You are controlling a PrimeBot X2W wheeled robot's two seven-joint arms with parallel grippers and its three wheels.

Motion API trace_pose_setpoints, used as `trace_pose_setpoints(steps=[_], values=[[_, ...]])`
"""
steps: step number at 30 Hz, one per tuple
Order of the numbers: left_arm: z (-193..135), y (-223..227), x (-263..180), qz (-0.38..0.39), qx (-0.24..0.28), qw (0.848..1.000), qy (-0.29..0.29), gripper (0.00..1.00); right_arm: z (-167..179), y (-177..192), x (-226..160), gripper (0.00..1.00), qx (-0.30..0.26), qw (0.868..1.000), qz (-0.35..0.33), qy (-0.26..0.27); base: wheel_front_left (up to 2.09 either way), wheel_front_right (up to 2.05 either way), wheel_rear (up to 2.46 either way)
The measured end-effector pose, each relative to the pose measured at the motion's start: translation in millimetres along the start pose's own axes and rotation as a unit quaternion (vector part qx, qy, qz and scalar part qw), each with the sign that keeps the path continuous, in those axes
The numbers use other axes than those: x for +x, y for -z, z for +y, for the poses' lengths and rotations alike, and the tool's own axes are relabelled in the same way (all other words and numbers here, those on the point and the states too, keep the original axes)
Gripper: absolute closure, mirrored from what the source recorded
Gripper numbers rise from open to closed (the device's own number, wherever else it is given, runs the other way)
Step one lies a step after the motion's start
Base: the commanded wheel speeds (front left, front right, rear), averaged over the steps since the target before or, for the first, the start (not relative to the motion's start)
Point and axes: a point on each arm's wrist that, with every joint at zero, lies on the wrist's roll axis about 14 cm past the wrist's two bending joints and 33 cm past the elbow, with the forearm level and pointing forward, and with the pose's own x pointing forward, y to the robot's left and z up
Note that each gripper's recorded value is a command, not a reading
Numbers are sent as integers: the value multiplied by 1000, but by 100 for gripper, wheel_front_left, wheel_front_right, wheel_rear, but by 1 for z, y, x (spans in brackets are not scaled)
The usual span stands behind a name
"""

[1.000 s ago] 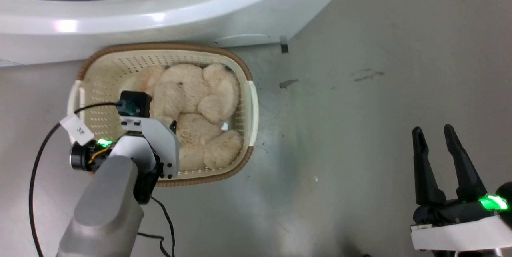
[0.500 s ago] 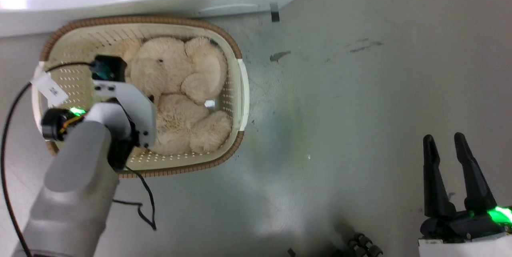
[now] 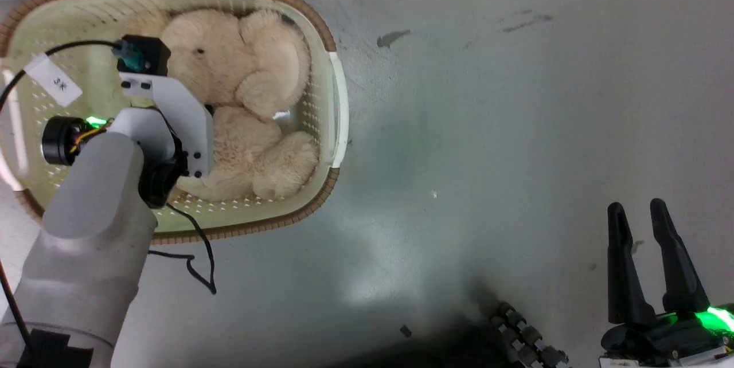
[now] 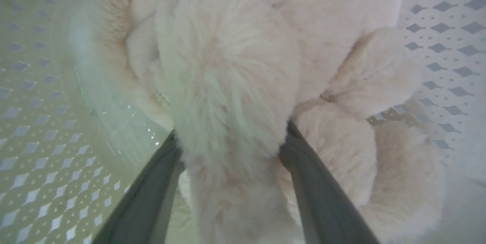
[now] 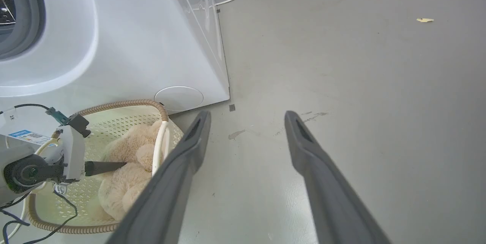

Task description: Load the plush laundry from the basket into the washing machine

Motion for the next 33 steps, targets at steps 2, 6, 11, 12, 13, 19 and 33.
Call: trace_pose_setpoints(steps=[2, 6, 11, 12, 13, 19, 33], values=[[0, 4, 7, 10, 0, 1000, 3, 0, -1, 3, 1, 0, 1, 1000, 3, 3, 6, 6, 6], [2, 13, 20, 32, -3, 999, 6, 0, -3, 5, 1, 0, 1, 1000, 6, 9, 4, 4, 4], [3, 14, 38, 40, 15, 999, 14, 100, -4, 18, 4, 0, 11, 1000, 22, 17, 0, 0, 0], [3, 13, 38, 39, 18, 999, 14, 100, -3, 20, 5, 0, 13, 1000, 23, 14, 0, 0, 0], [3, 11, 38, 33, 19, 999, 14, 100, 0, 21, 6, 0, 16, 1000, 23, 10, 0, 0, 0], [-5, 5, 30, 13, 29, 999, 17, 100, 7, 15, 19, 0, 21, 1000, 4, -8, 0, 0, 0], [-40, -25, -50, -83, 21, 995, 48, 100, 15, -22, 28, 0, 22, 997, -60, -38, 0, 0, 0]])
